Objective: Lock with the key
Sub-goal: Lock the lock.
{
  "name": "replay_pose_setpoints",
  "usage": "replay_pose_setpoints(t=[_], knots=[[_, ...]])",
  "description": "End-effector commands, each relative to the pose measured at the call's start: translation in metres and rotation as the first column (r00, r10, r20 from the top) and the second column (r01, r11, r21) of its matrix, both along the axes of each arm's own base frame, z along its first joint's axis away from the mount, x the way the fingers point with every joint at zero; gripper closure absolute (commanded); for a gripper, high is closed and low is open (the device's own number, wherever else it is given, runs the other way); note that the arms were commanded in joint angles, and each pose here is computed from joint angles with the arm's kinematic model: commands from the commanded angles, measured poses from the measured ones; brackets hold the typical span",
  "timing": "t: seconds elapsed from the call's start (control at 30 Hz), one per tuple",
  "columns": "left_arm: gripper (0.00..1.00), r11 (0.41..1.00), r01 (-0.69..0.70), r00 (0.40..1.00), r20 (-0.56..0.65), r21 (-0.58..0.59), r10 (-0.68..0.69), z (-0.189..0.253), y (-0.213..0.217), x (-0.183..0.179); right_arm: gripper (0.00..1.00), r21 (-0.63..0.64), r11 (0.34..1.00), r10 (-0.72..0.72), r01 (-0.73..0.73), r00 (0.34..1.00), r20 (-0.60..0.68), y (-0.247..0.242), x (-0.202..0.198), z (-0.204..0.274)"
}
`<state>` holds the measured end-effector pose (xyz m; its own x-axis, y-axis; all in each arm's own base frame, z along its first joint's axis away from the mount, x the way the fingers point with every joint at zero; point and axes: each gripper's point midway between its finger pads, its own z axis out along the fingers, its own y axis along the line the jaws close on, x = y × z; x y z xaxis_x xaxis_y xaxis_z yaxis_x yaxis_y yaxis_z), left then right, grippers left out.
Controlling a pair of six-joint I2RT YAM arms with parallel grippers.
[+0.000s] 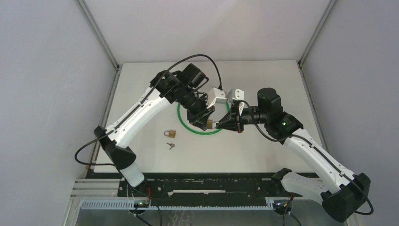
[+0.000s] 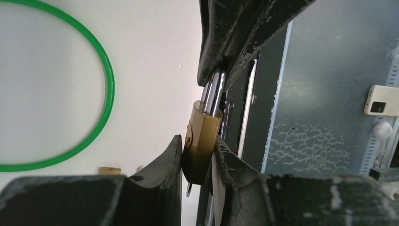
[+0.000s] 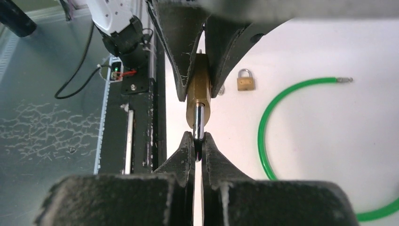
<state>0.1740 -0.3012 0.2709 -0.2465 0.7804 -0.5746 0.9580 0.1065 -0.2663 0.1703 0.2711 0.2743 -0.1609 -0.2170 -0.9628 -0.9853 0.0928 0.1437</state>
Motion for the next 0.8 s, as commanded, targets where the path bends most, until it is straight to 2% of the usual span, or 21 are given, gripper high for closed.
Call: replay_pose_setpoints(t=[0.0,0.23,0.47,0.77], knots=[[1.0,0.759,0.263,0.931,0.363,-0.595,-0.037,0.132,-0.093,0.03,1.0,0.121,0.936,0.333,-0.331,0.943,0.011,0.018,-0.057,0.031],[1.0,0.73,0.325,0.914,0.399,-0.601,-0.078,0.141,-0.073,0.014,1.0,0.144,0.933,0.335,-0.331,0.942,-0.005,0.017,-0.057,0.029],[1.0,0.714,0.395,0.893,0.425,-0.579,-0.149,0.13,-0.062,-0.004,1.0,0.163,0.934,0.326,-0.318,0.945,-0.026,0.014,-0.052,0.029],[1.0,0.714,0.425,0.872,0.463,-0.556,-0.158,0.124,-0.051,-0.004,1.0,0.183,0.943,0.287,-0.277,0.958,-0.026,0.006,-0.041,0.032]])
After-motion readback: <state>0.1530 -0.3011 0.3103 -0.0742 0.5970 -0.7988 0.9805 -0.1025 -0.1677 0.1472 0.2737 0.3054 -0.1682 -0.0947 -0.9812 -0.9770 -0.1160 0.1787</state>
